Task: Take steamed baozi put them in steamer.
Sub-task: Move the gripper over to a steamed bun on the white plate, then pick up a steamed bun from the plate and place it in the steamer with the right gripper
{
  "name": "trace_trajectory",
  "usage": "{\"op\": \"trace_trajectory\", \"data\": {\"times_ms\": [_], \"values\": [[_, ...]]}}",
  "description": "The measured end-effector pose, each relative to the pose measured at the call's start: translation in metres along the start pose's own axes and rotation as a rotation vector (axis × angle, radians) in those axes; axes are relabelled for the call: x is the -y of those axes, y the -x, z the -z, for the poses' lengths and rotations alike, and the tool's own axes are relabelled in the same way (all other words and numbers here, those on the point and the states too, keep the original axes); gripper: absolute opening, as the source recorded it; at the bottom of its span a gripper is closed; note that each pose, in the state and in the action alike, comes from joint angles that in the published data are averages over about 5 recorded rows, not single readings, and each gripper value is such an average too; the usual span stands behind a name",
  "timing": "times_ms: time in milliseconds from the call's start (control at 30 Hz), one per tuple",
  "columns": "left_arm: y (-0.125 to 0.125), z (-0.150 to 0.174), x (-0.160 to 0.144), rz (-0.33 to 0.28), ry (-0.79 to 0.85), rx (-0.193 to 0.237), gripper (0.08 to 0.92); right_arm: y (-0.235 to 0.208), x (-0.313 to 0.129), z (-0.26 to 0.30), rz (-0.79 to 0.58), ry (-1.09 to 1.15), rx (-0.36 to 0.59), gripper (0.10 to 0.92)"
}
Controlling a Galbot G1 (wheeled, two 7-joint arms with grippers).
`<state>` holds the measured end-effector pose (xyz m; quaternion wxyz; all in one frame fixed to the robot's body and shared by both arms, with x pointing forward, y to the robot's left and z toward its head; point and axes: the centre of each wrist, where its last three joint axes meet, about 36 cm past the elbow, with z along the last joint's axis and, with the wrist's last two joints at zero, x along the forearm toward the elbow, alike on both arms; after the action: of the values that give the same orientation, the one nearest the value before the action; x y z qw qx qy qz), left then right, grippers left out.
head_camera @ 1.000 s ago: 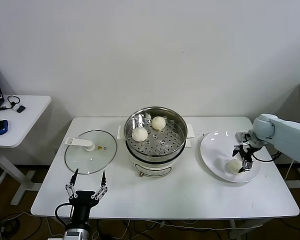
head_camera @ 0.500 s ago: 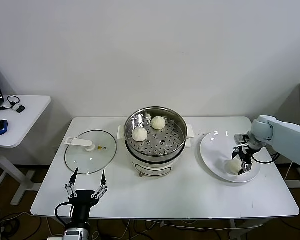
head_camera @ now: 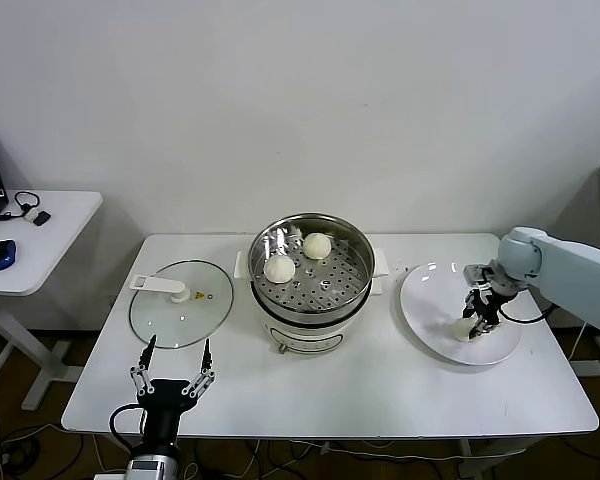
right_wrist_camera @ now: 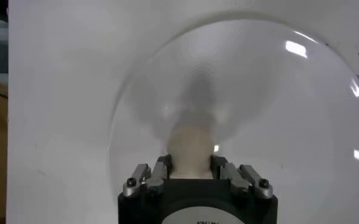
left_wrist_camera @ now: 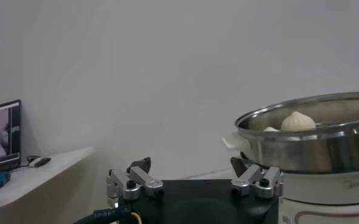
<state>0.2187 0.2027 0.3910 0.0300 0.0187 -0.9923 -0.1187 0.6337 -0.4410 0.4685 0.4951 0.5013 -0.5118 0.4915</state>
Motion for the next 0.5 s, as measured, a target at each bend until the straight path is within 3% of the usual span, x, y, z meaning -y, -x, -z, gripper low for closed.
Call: {"op": "trace_trajectory", "data": {"times_ms": [500], "values": [[0.001,0.006,0.0,-0.001,-0.005,0.012,0.823,-0.073,0.014,0.037,-0.05,-0.098,0.017,0.477]]}}
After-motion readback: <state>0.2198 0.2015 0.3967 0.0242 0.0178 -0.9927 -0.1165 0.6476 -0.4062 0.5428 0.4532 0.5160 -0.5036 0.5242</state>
